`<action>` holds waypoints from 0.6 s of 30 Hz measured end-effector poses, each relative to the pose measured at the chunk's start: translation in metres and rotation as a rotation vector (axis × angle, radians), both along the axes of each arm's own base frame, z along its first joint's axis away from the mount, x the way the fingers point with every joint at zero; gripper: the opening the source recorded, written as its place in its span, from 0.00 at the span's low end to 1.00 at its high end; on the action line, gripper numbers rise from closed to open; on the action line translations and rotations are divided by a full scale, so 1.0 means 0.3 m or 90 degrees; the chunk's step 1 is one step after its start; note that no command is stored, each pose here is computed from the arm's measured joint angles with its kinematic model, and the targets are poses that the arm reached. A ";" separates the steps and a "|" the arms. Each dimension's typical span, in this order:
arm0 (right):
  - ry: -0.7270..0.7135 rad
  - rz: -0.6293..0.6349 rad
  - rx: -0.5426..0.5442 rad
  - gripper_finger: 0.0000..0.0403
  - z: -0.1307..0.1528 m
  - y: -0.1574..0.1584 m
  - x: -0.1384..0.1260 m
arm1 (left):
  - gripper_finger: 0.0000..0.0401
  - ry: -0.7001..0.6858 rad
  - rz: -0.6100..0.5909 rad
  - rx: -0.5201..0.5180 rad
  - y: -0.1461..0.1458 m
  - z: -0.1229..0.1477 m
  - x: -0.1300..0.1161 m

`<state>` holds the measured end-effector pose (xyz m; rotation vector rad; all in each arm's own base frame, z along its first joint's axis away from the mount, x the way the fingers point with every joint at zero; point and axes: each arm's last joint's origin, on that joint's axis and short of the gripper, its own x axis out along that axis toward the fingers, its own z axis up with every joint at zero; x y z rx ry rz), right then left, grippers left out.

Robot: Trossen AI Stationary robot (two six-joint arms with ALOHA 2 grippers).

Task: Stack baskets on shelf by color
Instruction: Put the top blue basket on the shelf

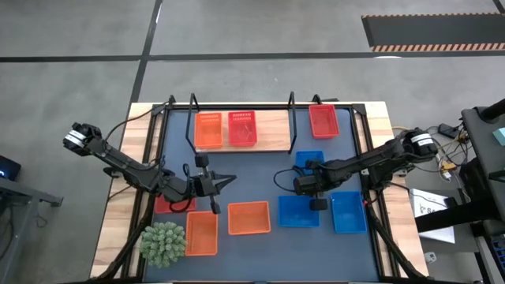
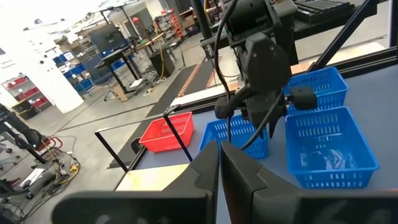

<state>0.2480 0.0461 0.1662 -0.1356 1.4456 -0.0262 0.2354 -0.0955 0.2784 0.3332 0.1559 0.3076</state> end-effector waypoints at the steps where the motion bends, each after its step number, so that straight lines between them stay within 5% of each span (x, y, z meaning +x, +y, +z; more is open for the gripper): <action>1: 0.001 0.000 0.000 0.12 0.000 0.000 0.000 | 0.00 0.000 0.000 0.000 0.000 0.000 0.000; 7: -0.010 0.007 0.003 0.03 0.053 0.009 0.000 | 0.00 -0.001 0.000 0.000 0.000 0.000 0.001; 18: -0.150 0.126 0.046 0.02 0.336 0.118 0.090 | 0.00 -0.006 0.000 -0.003 -0.001 0.004 0.002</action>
